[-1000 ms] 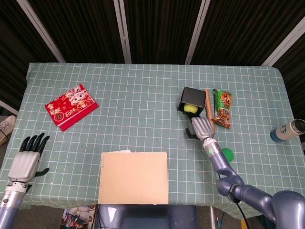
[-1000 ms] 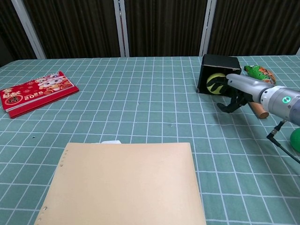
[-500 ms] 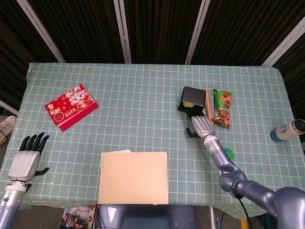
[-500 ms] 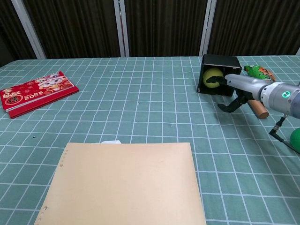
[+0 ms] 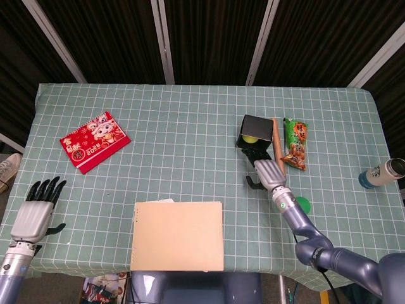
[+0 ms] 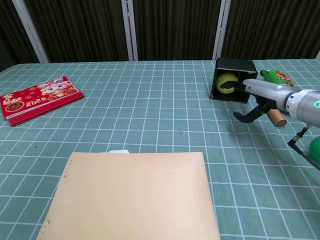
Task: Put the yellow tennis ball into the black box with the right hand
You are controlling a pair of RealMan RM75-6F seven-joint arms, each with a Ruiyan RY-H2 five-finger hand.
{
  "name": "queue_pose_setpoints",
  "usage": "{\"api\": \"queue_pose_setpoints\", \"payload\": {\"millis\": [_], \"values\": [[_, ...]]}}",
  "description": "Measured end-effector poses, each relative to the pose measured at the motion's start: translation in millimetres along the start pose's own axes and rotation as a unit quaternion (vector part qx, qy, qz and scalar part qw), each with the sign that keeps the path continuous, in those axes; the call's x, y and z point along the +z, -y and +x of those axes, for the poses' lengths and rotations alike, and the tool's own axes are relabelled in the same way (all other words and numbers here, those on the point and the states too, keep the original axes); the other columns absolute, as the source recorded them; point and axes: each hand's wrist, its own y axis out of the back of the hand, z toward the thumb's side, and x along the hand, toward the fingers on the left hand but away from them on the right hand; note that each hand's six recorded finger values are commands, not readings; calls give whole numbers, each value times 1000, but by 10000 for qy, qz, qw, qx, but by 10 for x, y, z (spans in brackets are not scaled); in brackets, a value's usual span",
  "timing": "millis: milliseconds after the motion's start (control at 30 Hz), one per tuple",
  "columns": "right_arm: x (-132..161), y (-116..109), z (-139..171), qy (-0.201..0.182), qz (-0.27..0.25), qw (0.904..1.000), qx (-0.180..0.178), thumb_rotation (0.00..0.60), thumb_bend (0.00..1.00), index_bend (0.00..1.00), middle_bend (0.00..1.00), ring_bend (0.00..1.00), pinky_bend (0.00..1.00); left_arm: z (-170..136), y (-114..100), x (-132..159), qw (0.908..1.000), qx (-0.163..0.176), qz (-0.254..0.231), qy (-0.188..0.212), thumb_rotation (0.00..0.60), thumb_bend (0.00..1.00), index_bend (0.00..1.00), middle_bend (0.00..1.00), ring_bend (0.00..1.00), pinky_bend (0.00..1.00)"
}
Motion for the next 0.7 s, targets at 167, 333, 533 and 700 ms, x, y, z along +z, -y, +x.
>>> {"api": "queue_pose_setpoints", "payload": {"millis": [167,333,533,700], "values": [[119,-33,405,-248,-44,9997,-75,600,526,0,0,0,0,-68,-67,10,9999,98,-44,85,600,66,0,0,0,0],[82,-176,972,-346,135,9984,-422,600,526,0,0,0,0,-167,-180,1,9993,294,-156,174,600,66,0,0,0,0],[-230,-428,1708,6,627,9903,-1243,600,404,0,0,0,0,-301,-306,-74,9985,434,-314,149,600,66,0,0,0,0],[-582,-438,2334,778,1384,9765,-1456,600,360,0,0,0,0,-359,-341,-68,9977,455,-428,252,600,66,0,0,0,0]]}}
